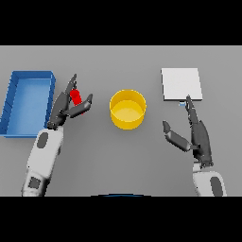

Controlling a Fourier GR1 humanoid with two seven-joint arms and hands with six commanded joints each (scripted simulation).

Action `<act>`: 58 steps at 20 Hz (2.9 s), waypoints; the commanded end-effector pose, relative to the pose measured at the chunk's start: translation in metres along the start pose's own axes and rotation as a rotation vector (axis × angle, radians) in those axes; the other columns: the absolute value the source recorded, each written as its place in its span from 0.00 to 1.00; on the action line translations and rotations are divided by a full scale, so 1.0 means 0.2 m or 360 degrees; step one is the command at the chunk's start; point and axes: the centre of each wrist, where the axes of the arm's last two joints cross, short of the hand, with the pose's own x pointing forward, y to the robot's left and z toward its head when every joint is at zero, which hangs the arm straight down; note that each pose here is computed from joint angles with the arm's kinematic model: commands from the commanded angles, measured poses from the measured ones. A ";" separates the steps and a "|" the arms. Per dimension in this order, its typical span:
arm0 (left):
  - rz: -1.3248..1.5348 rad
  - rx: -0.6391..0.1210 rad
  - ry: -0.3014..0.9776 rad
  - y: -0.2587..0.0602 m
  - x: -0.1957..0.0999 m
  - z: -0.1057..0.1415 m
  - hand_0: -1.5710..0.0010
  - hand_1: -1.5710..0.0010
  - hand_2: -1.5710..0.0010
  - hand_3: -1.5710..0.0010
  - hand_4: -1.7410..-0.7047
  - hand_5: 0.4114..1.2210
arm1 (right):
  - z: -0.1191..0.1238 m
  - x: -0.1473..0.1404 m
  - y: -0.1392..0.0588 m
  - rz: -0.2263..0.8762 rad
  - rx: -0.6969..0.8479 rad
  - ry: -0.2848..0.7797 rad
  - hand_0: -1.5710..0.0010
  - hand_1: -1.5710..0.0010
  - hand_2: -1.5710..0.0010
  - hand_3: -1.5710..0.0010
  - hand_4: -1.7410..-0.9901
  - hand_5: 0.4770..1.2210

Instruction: Pick up the red beaker and tilt it to pour out 1 green nut into yellow bowl. Pick up the yellow bowl and place it on the metallic measuring scale.

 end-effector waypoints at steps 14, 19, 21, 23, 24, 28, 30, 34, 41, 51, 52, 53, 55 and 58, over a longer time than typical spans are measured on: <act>0.0010 0.0027 -0.0016 -0.10 0.00 -0.06 0.12 0.12 0.11 0.16 0.23 0.93 | 0.00 0.00 0.01 -0.0002 -0.0017 0.0017 1.00 1.00 1.00 1.00 0.64 0.23; 0.0124 0.0136 -0.0113 -0.08 0.05 -0.06 0.04 0.04 0.04 0.05 0.07 0.88 | 0.03 -0.02 0.00 -0.0001 -0.0017 0.0017 1.00 1.00 1.00 1.00 0.64 0.23; 0.0126 0.0160 -0.0144 -0.06 0.11 -0.07 0.03 0.02 0.02 0.03 0.05 0.87 | 0.01 -0.01 0.01 0.0006 -0.0018 0.0017 1.00 1.00 1.00 1.00 0.64 0.23; 0.0073 0.0153 -0.0184 -0.06 0.15 -0.07 0.02 0.02 0.02 0.02 0.03 0.87 | 0.01 -0.01 0.01 0.0009 -0.0011 -0.0010 1.00 1.00 1.00 1.00 0.64 0.24; 0.0018 0.0133 -0.0220 -0.05 0.19 -0.07 0.01 0.01 0.01 0.02 0.02 0.87 | 0.03 -0.01 0.01 0.0015 -0.0005 -0.0030 1.00 1.00 1.00 1.00 0.64 0.24; -0.0360 -0.0029 -0.0214 -0.05 0.36 -0.10 0.01 0.01 0.00 0.01 0.01 0.88 | 0.03 0.00 0.00 0.0040 -0.0006 -0.0011 1.00 1.00 1.00 1.00 0.65 0.25; -0.0495 -0.0083 -0.0185 -0.05 0.39 -0.11 0.00 0.00 0.00 0.01 0.01 0.88 | 0.03 0.00 0.00 0.0062 -0.0017 -0.0003 1.00 1.00 1.00 1.00 0.65 0.26; -0.0664 -0.0123 -0.0136 -0.08 0.45 -0.17 0.00 0.00 0.00 0.01 0.01 0.87 | 0.02 0.00 0.01 0.0044 0.0002 0.0027 1.00 1.00 1.00 1.00 0.65 0.27; -0.1460 -0.0224 -0.0170 -0.19 0.55 -0.23 0.00 0.00 0.00 0.00 0.00 0.88 | 0.02 0.01 0.01 0.0028 0.0009 0.0021 1.00 1.00 1.00 1.00 0.65 0.29; -0.2352 -0.0498 -0.0330 -0.29 0.73 -0.31 0.00 0.00 0.00 0.11 0.05 0.99 | 0.01 0.01 0.05 -0.0033 0.0018 0.0021 1.00 1.00 1.00 1.00 0.60 0.29; -0.2427 -0.0552 -0.0342 -0.31 0.73 -0.32 0.00 0.00 0.00 0.16 0.04 0.99 | 0.02 -0.01 0.04 -0.0039 0.0011 0.0021 1.00 1.00 1.00 1.00 0.60 0.28; -0.2503 -0.0572 -0.0380 -0.32 0.73 -0.33 0.00 0.00 0.00 0.19 0.04 0.99 | 0.02 -0.01 0.03 -0.0041 -0.0004 0.0016 1.00 1.00 1.00 1.00 0.60 0.27; -0.2644 -0.0675 -0.0441 -0.38 0.76 -0.33 0.00 0.00 0.00 0.12 0.03 0.99 | 0.02 -0.01 0.04 -0.0079 -0.0020 0.0023 1.00 1.00 1.00 1.00 0.59 0.25; -0.2871 -0.0784 -0.0512 -0.42 0.77 -0.34 0.00 0.00 0.00 0.06 0.01 1.00 | 0.02 -0.01 0.05 -0.0114 -0.0039 0.0012 1.00 1.00 1.00 1.00 0.60 0.23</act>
